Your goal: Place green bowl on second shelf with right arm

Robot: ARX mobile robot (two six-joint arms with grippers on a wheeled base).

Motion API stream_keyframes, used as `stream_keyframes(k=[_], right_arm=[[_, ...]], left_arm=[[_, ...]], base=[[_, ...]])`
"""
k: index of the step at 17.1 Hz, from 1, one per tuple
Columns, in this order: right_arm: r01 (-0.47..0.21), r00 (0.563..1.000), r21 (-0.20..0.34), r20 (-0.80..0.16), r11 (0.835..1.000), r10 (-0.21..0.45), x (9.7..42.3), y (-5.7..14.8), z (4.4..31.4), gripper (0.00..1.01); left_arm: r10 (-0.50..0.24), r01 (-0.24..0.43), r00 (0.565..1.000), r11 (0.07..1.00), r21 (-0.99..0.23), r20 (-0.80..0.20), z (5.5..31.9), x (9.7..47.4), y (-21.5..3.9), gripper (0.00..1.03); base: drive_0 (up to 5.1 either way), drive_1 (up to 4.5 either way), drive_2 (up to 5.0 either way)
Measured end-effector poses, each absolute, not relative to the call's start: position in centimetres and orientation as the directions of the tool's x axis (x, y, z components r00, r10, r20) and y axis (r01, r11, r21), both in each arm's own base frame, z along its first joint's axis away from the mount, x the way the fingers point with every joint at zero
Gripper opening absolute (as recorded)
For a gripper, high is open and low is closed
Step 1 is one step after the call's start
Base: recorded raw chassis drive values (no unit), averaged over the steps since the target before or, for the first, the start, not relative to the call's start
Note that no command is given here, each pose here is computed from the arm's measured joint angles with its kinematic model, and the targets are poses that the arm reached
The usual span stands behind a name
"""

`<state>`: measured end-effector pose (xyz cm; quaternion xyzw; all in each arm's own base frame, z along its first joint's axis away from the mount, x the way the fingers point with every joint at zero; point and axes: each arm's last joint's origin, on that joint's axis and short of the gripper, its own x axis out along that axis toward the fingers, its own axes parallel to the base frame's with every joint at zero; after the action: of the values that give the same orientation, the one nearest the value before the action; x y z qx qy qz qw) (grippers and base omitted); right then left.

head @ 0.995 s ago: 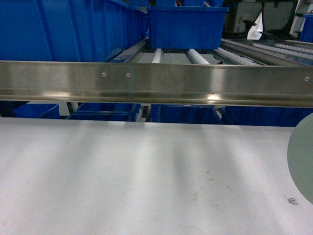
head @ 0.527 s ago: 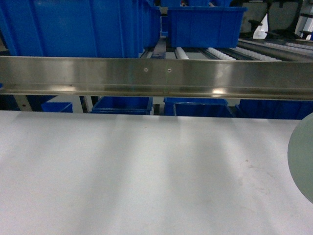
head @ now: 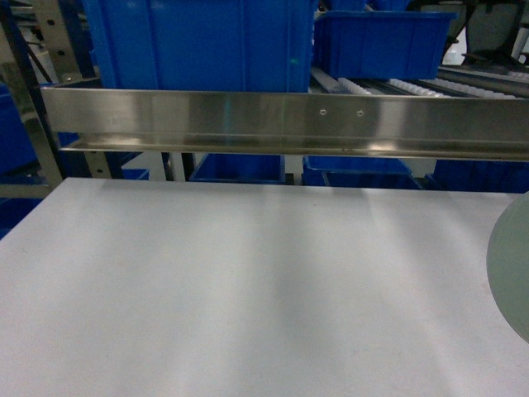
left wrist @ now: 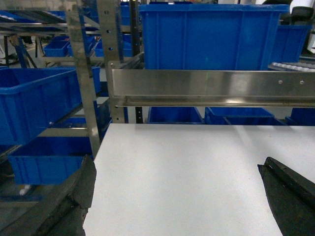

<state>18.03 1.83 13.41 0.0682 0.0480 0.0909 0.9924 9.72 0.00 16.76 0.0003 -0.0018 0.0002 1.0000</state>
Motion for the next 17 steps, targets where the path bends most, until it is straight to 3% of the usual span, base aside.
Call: stream_keyframes(k=[17], right_arm=[[-0.174,0.979,0.144,-0.082,0.974,0.187,18.03,1.83,13.41,0.03]], left_arm=[[0.001,-0.001,1.000,1.000,0.001,0.003,16.76,9.73,0.00,0.98]], base=[[-5.0,2.43,2.4]])
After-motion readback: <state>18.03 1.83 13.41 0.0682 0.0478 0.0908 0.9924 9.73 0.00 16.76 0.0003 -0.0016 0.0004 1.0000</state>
